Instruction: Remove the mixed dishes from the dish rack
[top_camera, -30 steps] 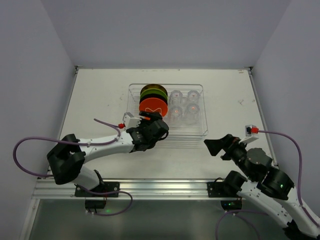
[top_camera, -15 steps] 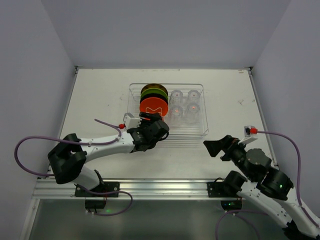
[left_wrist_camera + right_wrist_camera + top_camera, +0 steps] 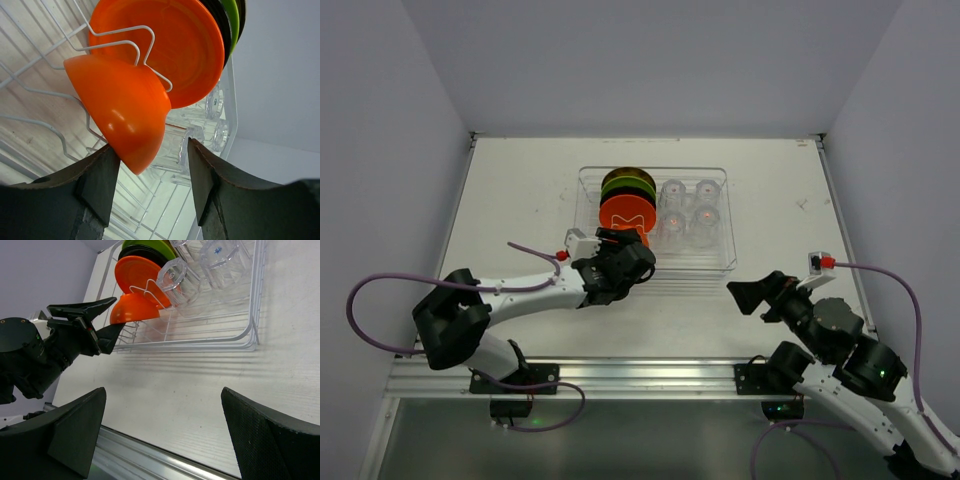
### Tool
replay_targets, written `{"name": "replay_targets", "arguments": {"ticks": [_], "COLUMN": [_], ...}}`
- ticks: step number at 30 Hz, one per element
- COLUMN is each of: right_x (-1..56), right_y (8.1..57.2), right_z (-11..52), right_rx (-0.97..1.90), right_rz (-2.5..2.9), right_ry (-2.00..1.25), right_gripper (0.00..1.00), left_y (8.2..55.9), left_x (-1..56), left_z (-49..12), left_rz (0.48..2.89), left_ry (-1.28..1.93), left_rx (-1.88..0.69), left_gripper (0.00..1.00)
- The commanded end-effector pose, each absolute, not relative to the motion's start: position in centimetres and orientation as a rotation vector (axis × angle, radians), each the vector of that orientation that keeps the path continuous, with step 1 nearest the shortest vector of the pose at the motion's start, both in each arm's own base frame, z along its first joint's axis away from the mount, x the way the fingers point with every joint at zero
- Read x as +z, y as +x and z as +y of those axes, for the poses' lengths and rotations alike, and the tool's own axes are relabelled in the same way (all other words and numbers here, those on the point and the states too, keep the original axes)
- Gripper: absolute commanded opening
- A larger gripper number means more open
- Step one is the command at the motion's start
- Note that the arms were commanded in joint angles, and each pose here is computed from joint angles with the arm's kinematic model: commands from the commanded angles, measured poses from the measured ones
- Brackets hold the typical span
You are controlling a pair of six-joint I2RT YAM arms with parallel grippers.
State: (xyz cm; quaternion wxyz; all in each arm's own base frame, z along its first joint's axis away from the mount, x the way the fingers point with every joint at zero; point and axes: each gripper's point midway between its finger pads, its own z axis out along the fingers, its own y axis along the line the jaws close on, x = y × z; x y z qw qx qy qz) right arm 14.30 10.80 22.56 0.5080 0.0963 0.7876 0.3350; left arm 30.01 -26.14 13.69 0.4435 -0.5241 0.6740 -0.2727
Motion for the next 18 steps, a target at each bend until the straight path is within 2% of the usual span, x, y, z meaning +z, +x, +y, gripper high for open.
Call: {"name": "replay_targets", "arguments": {"ticks": [1,18], "right_x": [23.15,23.16], "right_y": [14.14,13.9], "right_z": [10.96,11.16], "right_rx": [0.826,0.837], "right_rz": [1.874,1.875], "right_ry": [0.2,0.174], "right_gripper": [0.99,0.99], "left_y": [29.23,28.92], "left_x": [10.31,11.02], "left_z": [-23.26,-22.41], "left_rz": [1.383,1.35], "left_ry": [-1.747,-1.729], "left_rx": [-0.774,-0.795], "left_gripper": [0.57,0.57]}}
